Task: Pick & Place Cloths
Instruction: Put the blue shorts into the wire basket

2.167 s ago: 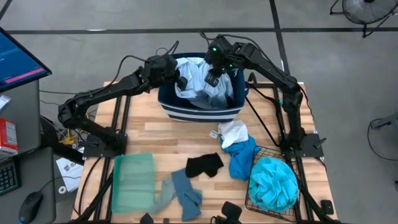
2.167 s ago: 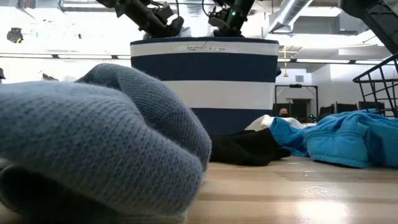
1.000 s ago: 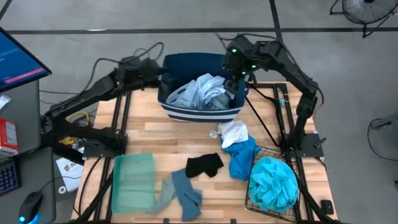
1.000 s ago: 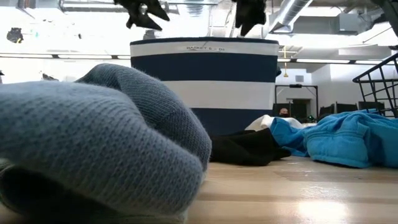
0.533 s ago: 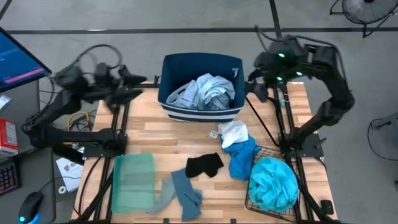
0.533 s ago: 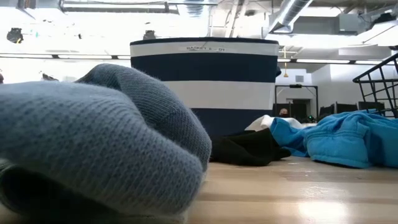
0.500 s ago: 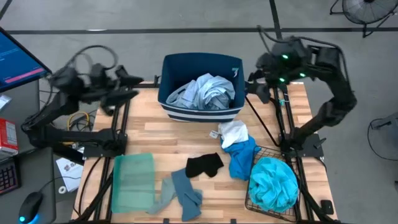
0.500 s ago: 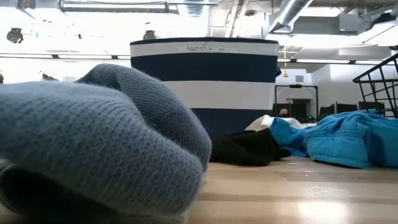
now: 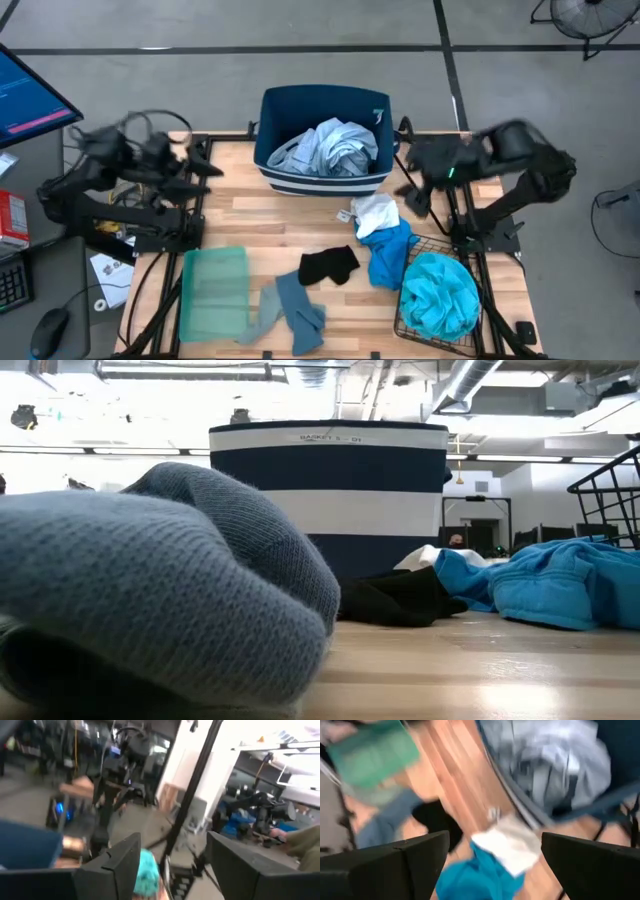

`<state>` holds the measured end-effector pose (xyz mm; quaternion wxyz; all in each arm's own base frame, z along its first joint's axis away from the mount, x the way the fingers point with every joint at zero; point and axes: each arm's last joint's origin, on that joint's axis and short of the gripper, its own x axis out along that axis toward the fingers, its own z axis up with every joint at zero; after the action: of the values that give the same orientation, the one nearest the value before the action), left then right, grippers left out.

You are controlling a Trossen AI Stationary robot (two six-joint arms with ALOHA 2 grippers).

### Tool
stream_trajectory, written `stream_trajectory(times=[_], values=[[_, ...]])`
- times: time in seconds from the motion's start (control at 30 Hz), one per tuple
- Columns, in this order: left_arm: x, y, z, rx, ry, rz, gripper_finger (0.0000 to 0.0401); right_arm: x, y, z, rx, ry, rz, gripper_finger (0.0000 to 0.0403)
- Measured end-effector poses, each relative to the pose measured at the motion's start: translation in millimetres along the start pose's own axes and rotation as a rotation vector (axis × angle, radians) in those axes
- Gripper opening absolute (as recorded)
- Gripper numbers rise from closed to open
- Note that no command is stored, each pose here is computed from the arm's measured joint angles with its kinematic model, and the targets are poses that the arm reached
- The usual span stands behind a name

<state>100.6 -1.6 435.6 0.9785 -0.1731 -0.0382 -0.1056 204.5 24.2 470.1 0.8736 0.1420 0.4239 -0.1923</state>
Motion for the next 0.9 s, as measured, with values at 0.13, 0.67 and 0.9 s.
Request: stream_trajectory(times=[0.13,0.67,0.9], values=[[14,13,-31,-0.060,0.094,0.043,0.0193,38,10,-36,0.044,0.130,-0.119,0.0309],[30,44,-106,-0.215,0.265,0.225,0.0168,159,15,-117,0.149,0.399,-0.155,0.0309],[31,43,-104,-0.212,0.240,0.213,0.0168,187,1,-112,0.156,0.407,-0.041,0.0309]])
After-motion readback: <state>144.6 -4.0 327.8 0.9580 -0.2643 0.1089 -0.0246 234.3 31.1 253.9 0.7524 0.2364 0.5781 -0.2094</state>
